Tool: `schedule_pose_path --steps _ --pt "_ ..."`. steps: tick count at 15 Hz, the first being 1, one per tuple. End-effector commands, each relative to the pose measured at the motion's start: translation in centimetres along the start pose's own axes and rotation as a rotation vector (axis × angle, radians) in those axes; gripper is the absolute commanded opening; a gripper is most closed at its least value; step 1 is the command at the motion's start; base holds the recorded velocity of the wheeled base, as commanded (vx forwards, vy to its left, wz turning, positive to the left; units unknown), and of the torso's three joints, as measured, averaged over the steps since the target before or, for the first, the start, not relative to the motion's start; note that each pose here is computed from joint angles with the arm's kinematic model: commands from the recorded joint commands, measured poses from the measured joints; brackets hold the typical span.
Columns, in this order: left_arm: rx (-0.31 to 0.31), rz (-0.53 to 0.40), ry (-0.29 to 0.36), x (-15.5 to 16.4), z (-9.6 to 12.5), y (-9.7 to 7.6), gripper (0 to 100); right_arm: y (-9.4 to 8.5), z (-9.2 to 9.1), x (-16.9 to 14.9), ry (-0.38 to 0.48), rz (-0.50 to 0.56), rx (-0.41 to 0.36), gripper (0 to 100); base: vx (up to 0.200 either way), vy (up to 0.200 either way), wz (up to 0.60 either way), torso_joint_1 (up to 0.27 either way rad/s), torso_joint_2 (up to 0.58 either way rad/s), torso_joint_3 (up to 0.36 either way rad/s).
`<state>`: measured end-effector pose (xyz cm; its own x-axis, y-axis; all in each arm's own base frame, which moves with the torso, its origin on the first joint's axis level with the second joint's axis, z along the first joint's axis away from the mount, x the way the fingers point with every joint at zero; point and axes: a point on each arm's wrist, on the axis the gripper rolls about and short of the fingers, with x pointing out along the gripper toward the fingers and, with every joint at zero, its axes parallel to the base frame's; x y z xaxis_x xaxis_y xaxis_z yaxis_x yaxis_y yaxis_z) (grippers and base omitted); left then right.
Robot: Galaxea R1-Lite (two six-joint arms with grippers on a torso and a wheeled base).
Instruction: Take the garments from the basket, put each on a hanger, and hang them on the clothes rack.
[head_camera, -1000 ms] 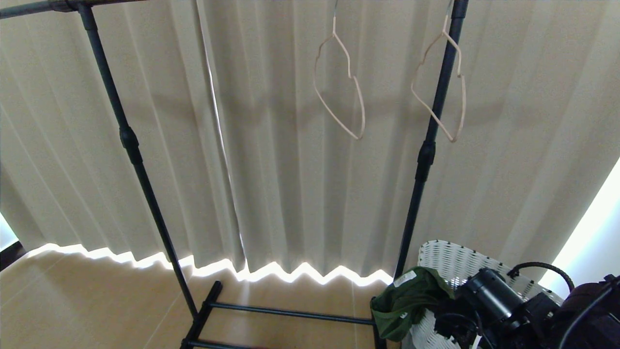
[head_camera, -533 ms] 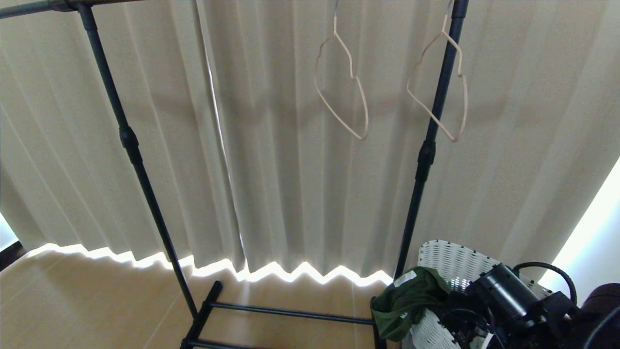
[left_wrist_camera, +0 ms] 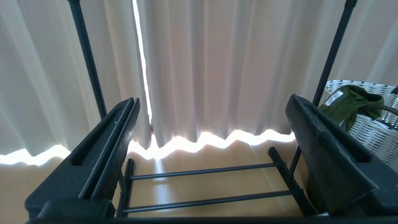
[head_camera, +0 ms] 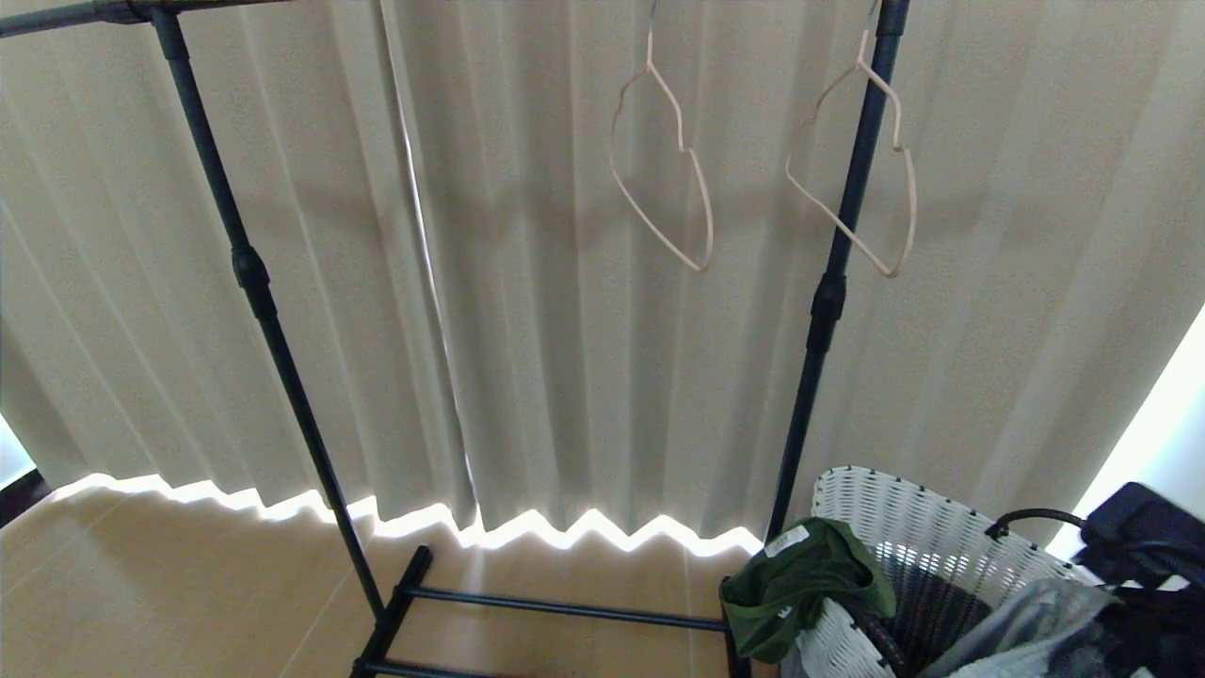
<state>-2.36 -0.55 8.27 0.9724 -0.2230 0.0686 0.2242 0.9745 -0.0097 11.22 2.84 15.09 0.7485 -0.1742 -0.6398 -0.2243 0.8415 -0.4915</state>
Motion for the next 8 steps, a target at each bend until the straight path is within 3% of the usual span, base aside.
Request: schedule_pose_path --steps 1,2,8 --pt "0.000 0.001 0.002 0.0 0.0 0.0 100 -2.4 -2.3 -5.6 -0.238 -0.140 0.160 0 0.000 0.000 0.00 0.000 0.00 0.000" --pt "0.001 0.001 0.002 0.0 0.0 0.0 100 -2.4 -2.6 -6.0 -0.256 -0.146 0.168 0 0.000 0.000 0.00 0.000 0.00 0.000" --pt "-0.002 0.003 0.002 0.0 0.0 0.0 100 -2.6 -3.3 -7.1 -0.321 -0.170 0.199 0 -0.200 0.000 0.00 0.004 0.00 -0.001"
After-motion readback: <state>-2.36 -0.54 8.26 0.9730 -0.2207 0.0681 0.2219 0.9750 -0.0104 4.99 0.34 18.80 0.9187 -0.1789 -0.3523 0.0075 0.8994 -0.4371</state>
